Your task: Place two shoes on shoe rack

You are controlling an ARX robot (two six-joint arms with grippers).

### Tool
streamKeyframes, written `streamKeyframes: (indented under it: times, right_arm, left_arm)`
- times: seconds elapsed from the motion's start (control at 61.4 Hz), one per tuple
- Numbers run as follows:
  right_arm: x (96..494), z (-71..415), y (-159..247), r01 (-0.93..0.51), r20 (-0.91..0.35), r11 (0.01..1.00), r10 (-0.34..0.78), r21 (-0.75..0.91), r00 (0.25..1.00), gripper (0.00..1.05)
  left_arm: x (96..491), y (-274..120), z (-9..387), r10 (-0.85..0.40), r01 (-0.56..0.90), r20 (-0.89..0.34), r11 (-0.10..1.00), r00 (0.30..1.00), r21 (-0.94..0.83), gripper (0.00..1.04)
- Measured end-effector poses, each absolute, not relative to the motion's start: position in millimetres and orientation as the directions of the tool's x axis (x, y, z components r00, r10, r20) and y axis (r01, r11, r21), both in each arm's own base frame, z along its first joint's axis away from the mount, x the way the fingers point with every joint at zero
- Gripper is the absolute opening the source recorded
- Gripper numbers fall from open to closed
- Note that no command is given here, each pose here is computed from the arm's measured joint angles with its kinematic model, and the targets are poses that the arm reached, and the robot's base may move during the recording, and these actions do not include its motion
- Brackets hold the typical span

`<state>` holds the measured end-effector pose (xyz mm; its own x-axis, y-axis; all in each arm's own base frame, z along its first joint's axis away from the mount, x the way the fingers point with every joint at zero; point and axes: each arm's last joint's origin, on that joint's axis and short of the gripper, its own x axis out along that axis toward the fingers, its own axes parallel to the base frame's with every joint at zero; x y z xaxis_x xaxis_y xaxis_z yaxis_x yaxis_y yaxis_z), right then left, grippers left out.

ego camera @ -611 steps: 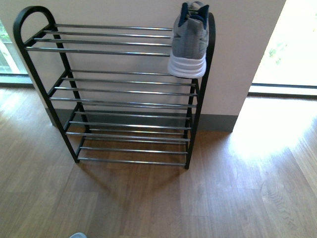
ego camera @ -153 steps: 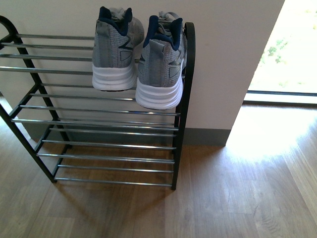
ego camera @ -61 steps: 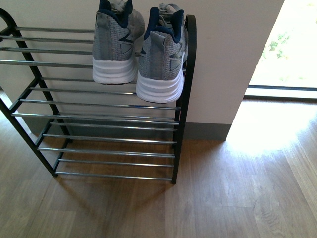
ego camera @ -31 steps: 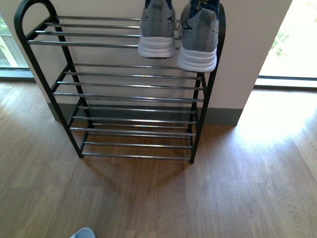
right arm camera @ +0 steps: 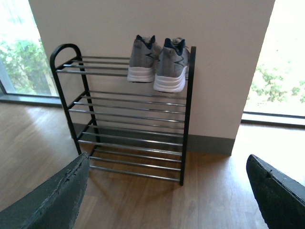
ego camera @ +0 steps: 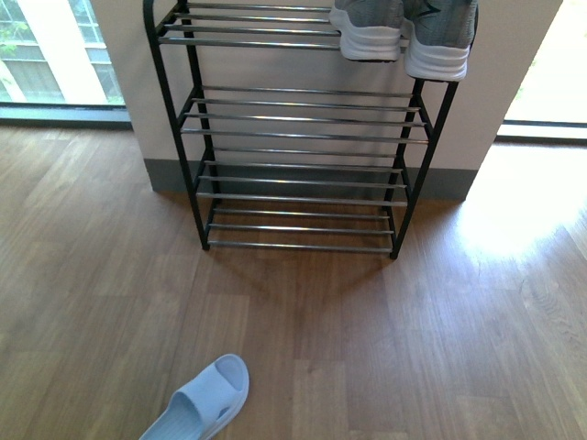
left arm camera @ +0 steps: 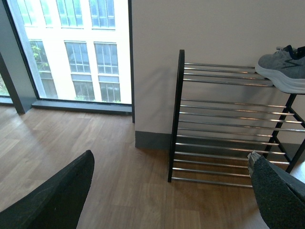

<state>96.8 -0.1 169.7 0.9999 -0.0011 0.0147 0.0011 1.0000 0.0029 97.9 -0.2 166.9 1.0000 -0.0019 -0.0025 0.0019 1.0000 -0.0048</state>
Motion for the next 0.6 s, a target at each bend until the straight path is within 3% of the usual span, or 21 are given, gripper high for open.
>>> streamKeyframes:
  times: [0.602]
  right_arm:
    - [96.7, 169.7, -0.1, 0.001, 0.015, 1.0, -0.001, 0.003, 1.0, 0.96]
  left_arm:
    - [97.9, -0.2, 166.9, -0.002, 0.002, -0.002, 1.0, 1.0, -0.005, 0.95]
